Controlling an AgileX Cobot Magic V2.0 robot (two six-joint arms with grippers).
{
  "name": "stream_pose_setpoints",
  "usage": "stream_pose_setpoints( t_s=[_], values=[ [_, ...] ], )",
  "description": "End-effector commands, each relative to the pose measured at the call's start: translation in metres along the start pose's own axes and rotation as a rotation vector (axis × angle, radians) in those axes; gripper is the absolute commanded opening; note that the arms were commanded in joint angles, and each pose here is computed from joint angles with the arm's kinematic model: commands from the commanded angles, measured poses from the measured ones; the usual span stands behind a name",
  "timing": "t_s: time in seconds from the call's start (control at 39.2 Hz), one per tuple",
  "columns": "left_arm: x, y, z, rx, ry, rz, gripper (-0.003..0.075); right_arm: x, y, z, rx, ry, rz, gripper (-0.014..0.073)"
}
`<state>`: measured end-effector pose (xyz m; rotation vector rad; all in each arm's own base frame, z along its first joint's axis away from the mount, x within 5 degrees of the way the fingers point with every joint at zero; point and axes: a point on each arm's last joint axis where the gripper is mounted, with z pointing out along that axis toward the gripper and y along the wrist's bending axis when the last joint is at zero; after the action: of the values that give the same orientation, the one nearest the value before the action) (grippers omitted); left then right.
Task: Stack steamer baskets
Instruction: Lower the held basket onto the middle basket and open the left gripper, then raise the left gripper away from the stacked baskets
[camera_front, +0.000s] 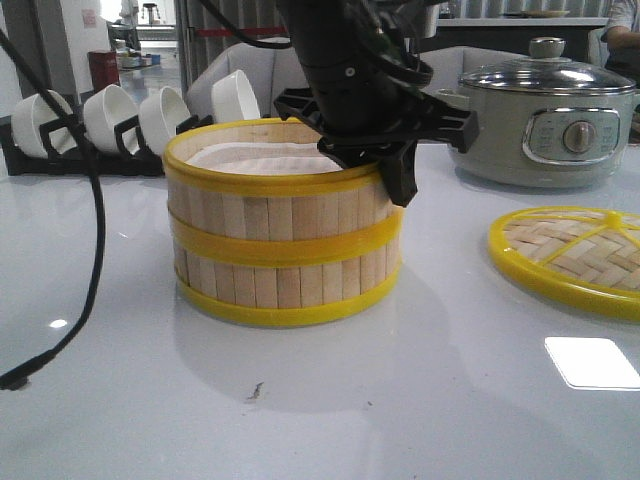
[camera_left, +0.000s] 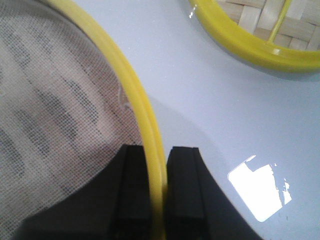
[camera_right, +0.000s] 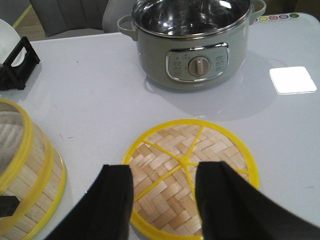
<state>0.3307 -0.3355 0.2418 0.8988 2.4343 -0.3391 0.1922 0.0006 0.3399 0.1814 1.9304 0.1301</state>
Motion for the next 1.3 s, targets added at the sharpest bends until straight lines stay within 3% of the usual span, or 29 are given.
stream_pose_setpoints(
  t_s=[0.0,0.28,0.41,0.56,0.66,1.1,1.17,1.28],
  values=[
    [-0.023,-0.012,-0.037,0.046,-0.167,-0.006,0.0085,-0.019,0.003,-0.006,-0.017,-0.119,-0.012,0.0415],
    [-0.022,-0.011,-0.036,0.044,-0.156,-0.008,0.0120,-0.019,0.003,-0.006,-0.017,-0.119,-0.012,0.0415],
    [-0.022,-0.011,-0.036,0.044,-0.154,-0.008,0.0241,-0.019,0.003,-0.006,-0.017,-0.119,-0.012,0.0415],
    [-0.024,-0.009,-0.038,0.028,-0.162,0.009,0.0440,-0.019,0.003,-0.006,-0.017,-0.119,-0.012,0.0415],
    [-0.027,-0.008,-0.045,0.017,-0.180,0.022,0.0477,-0.019,0.003,-0.006,-0.017,-0.119,-0.012,0.0415],
    [-0.056,-0.002,-0.107,-0.065,-0.266,0.072,0.0453,-0.019,0.003,-0.006,-0.017,-0.119,-0.012,0.0415],
    [-0.060,0.004,-0.121,-0.099,-0.283,0.080,0.0351,-0.019,0.003,-0.006,-0.017,-0.119,-0.012,0.0415],
    [-0.064,0.019,-0.143,-0.124,-0.326,0.052,0.0085,-0.019,0.003,-0.006,-0.017,-0.119,-0.012,0.0415]
  ],
)
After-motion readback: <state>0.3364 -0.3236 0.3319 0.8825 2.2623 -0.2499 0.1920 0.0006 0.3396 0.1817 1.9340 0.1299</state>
